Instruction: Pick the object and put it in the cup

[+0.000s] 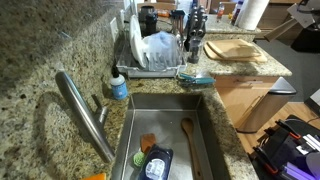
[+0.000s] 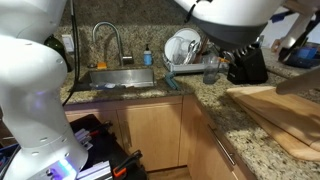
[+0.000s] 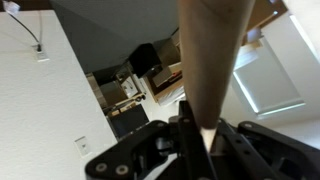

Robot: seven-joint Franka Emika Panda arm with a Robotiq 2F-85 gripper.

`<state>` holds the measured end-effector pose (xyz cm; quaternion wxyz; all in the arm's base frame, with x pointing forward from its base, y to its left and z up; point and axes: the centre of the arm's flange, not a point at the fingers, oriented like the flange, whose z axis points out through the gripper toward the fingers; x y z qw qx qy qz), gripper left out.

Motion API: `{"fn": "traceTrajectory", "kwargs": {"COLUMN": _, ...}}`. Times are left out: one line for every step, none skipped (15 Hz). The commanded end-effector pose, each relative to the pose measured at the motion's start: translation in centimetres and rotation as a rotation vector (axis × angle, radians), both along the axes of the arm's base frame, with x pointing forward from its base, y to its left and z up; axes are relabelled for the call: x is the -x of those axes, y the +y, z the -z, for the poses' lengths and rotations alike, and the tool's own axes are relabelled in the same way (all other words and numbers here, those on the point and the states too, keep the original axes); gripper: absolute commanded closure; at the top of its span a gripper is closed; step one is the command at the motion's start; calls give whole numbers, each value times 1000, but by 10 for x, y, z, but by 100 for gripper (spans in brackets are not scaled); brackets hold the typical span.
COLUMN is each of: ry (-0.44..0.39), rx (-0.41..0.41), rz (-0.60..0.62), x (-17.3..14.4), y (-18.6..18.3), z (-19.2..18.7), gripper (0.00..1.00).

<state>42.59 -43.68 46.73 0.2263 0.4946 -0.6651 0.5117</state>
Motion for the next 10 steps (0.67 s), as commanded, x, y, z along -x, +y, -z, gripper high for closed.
{"fn": "traceTrajectory", "kwargs": {"ry": -50, "rx": 165, "rz": -120, "x": -7, "y": 93, "z": -23, "gripper": 100}}
{"fn": "traceTrajectory", "kwargs": {"ry": -63, "rx": 209, "rz": -171, "x": -13, "y": 116, "z": -29, "gripper": 100}}
{"fn": "traceTrajectory", "kwargs": {"ry": -71, "rx": 255, "rz": -225, "x": -19, "y": 141, "z": -32, "gripper": 100}}
{"fn": "traceTrajectory", "kwargs": {"ry": -93, "rx": 299, "rz": -271, "x": -24, "y": 164, "z": -33, "gripper": 100}}
{"fn": "traceTrajectory", "kwargs": {"ry": -105, "rx": 352, "rz": -309, "x": -29, "y": 178, "z": -34, "gripper": 100}}
{"fn": "traceTrajectory", "kwargs": {"ry": -123, "rx": 400, "rz": -343, "x": -36, "y": 182, "z": -38, "gripper": 100}}
{"fn": "traceTrajectory", "kwargs": {"ry": -125, "rx": 306, "rz": -297, "x": -52, "y": 167, "z": -85, "gripper": 100}}
{"fn": "traceTrajectory", "kwargs": {"ry": -127, "rx": 336, "rz": -313, "x": -65, "y": 188, "z": -87, "gripper": 100}}
{"fn": "traceTrajectory", "kwargs": {"ry": -127, "rx": 356, "rz": -330, "x": -74, "y": 204, "z": -86, "gripper": 100}}
{"fn": "traceTrajectory", "kwargs": {"ry": -122, "rx": 372, "rz": -340, "x": -79, "y": 214, "z": -85, "gripper": 100}}
